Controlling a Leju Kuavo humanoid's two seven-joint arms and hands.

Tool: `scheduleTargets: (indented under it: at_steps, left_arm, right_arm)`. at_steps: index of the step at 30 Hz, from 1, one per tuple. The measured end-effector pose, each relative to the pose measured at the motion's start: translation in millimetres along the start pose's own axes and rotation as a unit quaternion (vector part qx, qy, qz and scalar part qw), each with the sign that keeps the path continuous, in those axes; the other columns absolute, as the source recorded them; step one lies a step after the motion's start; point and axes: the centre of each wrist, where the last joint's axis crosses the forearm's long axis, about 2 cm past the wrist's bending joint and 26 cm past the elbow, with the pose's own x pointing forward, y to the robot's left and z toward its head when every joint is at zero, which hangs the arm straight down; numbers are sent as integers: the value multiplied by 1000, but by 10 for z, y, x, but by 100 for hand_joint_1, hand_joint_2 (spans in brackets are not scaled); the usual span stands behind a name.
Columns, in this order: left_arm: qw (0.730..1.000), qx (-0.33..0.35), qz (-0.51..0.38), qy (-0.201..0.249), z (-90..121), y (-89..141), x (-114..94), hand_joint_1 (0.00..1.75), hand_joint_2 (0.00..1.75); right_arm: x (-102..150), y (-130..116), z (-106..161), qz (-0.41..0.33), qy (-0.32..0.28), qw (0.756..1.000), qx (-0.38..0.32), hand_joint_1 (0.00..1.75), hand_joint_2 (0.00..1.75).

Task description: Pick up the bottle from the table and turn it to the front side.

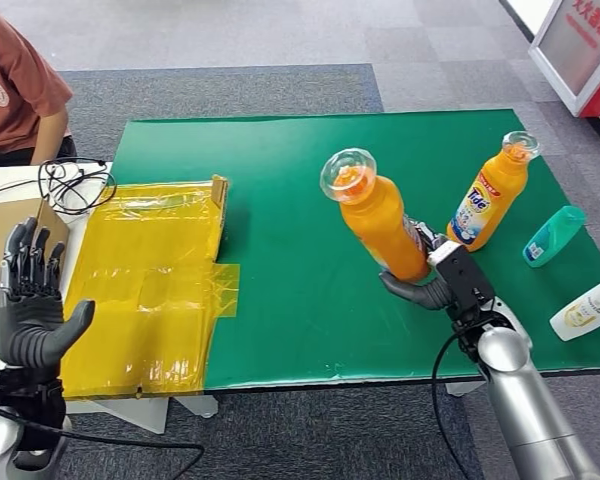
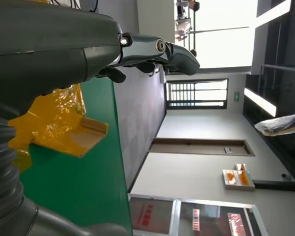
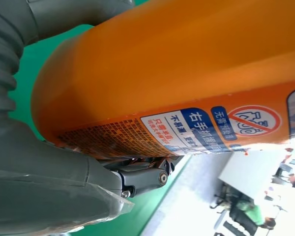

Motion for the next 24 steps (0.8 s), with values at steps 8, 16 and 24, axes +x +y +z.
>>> scheduleTargets:
  at_steps: [8,16,24]
  left_arm:
    - [999,-38,0,27,-363,-1,-253,0,175]
    - [994,-90,-49,47,-775,-131,-379,0,175]
    - [987,-135,-78,38,-1103,-300,-346,0,175]
  right_arm:
    - [239,164,-279,-37,-54,998,9,175,175]
    - [470,414,-470,-41,-93,993,51,175,175]
    - [598,637,-541,-20,-110,989,97,175,175]
